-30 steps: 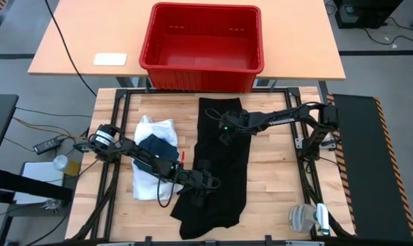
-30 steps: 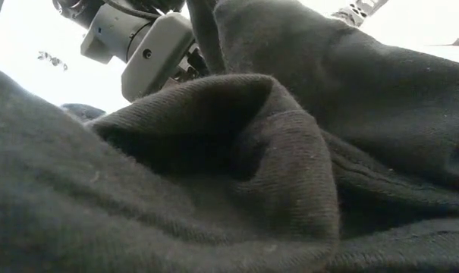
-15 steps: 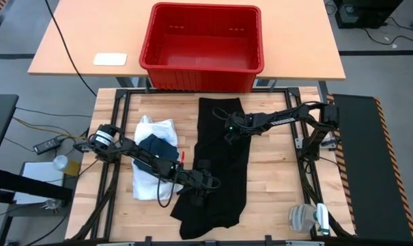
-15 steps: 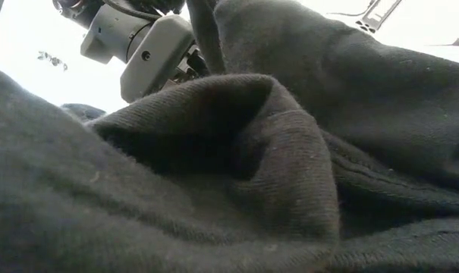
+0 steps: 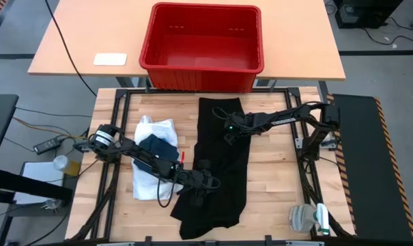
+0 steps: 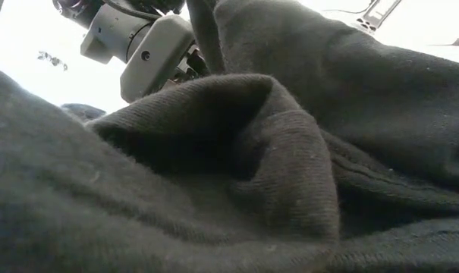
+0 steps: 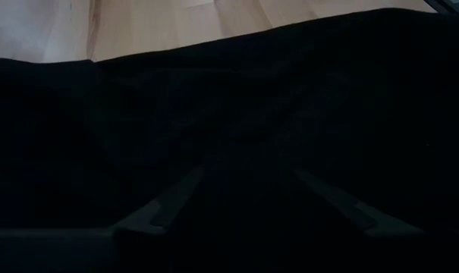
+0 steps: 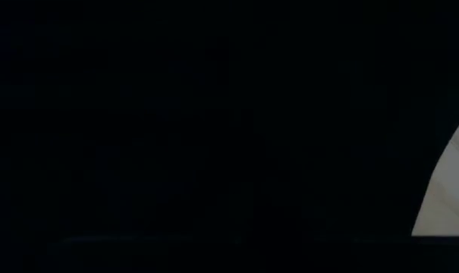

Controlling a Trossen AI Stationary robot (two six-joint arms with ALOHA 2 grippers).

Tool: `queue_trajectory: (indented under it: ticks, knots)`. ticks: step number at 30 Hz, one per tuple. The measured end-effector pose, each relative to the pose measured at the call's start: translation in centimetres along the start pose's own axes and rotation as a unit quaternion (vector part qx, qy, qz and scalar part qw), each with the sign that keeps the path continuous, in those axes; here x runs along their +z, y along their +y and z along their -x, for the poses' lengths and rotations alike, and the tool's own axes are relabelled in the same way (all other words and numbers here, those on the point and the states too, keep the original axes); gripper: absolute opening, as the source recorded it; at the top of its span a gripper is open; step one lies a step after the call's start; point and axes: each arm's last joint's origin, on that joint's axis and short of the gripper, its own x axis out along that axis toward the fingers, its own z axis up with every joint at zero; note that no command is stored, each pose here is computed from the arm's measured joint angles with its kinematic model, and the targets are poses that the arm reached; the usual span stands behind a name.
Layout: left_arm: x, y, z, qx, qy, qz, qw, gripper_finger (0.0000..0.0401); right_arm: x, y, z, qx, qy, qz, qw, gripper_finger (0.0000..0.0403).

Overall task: Fold laundry
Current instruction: Fold the black shirt

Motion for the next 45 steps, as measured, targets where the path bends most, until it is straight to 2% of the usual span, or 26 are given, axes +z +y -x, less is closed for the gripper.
queue_trajectory:
  ticks: [6, 10, 15, 19, 22, 27, 31, 33, 36, 40, 45]
  knots:
    - [0.0, 0.0, 0.0, 0.0, 0.0, 0.0, 1.0, 0.0194, 0.9, 0.0, 1.7, 0.034, -0.034, -0.014, 0.999, 0.0009]
    - [0.0, 0.0, 0.0, 0.0, 0.0, 0.0, 1.0, 0.0194, 1.3, 0.1, 2.1, 0.073, -0.038, -0.026, 0.996, 0.0015]
    - [0.0, 0.0, 0.0, 0.0, 0.0, 0.0, 1.0, 0.0194, 2.7, -0.8, 1.8, 0.124, -0.05, -0.081, 0.988, 0.0011]
    - [0.0, 0.0, 0.0, 0.0, 0.0, 0.0, 1.0, 0.0194, 4.0, -1.6, 1.4, 0.12, -0.095, -0.142, 0.978, 0.0005]
    - [0.0, -0.1, 0.0, -0.001, 0.0, 0.001, 1.0, 0.0194, 4.5, -2.2, 0.8, 0.118, -0.107, -0.163, 0.974, 0.0009]
    - [0.1, -0.3, 0.1, -0.003, -0.005, 0.002, 1.0, 0.0194, 4.9, -3.3, -0.1, 0.07, -0.124, -0.203, 0.969, 0.0014]
    - [0.1, -0.2, 0.1, -0.003, -0.004, 0.002, 1.0, 0.0194, 5.1, -3.8, -0.2, 0.048, -0.139, -0.216, 0.965, 0.0016]
    - [0.1, -0.2, 0.1, -0.003, -0.004, 0.002, 1.0, 0.0194, 5.2, -3.9, -0.2, 0.043, -0.144, -0.192, 0.97, 0.0021]
    - [0.1, -0.2, 0.1, -0.003, -0.004, -0.005, 1.0, 0.0194, 5.3, -3.8, -0.1, 0.044, -0.148, -0.159, 0.975, 0.0045]
    - [0.1, -0.2, 0.1, -0.003, -0.004, -0.006, 1.0, 0.0194, 5.2, -3.7, -0.1, 0.071, -0.134, -0.147, 0.977, 0.0103]
    - [0.0, -0.2, 0.3, -0.003, 0.009, -0.009, 1.0, 0.0209, 5.1, -3.3, 0.3, 0.167, -0.093, -0.102, 0.976, 0.0187]
